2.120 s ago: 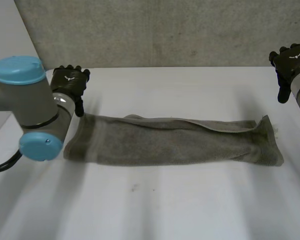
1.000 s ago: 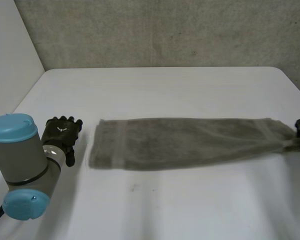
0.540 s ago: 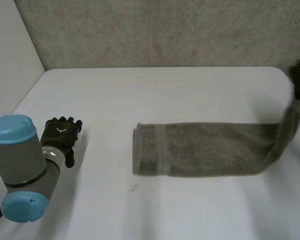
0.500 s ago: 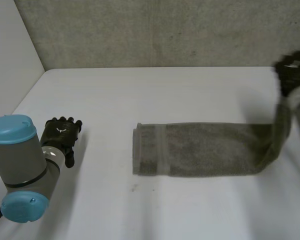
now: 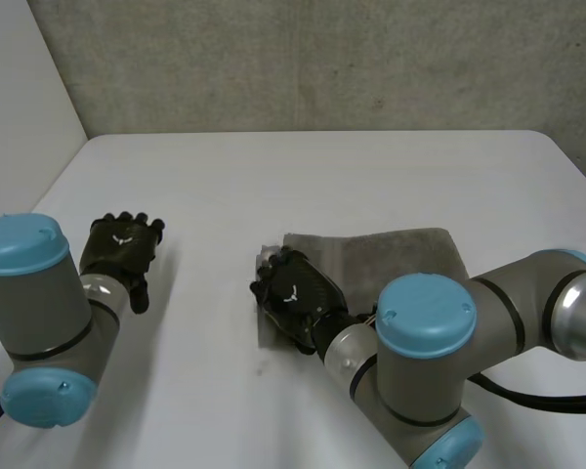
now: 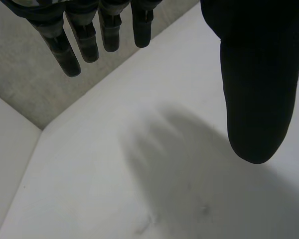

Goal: Fold the towel.

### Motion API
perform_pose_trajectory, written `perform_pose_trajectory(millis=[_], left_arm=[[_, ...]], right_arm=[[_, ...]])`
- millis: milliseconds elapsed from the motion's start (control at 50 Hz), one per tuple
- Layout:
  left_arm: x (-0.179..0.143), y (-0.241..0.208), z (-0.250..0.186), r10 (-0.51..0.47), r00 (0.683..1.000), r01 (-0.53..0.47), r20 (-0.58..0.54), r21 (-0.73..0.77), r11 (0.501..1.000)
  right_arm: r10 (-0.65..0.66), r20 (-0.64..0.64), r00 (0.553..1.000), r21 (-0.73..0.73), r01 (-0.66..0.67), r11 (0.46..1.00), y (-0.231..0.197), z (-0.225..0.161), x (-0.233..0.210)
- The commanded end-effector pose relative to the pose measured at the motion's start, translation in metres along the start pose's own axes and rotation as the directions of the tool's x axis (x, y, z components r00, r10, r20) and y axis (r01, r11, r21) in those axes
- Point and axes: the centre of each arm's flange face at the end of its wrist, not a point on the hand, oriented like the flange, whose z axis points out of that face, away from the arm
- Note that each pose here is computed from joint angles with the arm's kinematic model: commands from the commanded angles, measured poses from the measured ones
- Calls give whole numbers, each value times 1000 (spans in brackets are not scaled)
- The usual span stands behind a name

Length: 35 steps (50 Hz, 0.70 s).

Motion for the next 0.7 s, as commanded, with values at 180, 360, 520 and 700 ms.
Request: perform_pose_trajectory(millis=[180, 360, 520, 700], left_arm=[[32, -63, -6, -68, 994, 84, -83, 205, 975], [76, -92, -15, -125, 970, 181, -207, 280, 943], [121, -76, -11, -94, 953, 168, -286, 246, 954], [147, -36, -13, -61, 942, 118, -331, 153, 981]], right_arm=[[393, -351, 850, 11, -416, 909, 22, -44, 126], [494, -399, 772, -94, -571, 816, 71, -75, 136], [510, -466, 723, -187, -644, 742, 112, -96, 134], [507, -447, 737, -264, -650, 713, 137, -97, 119]])
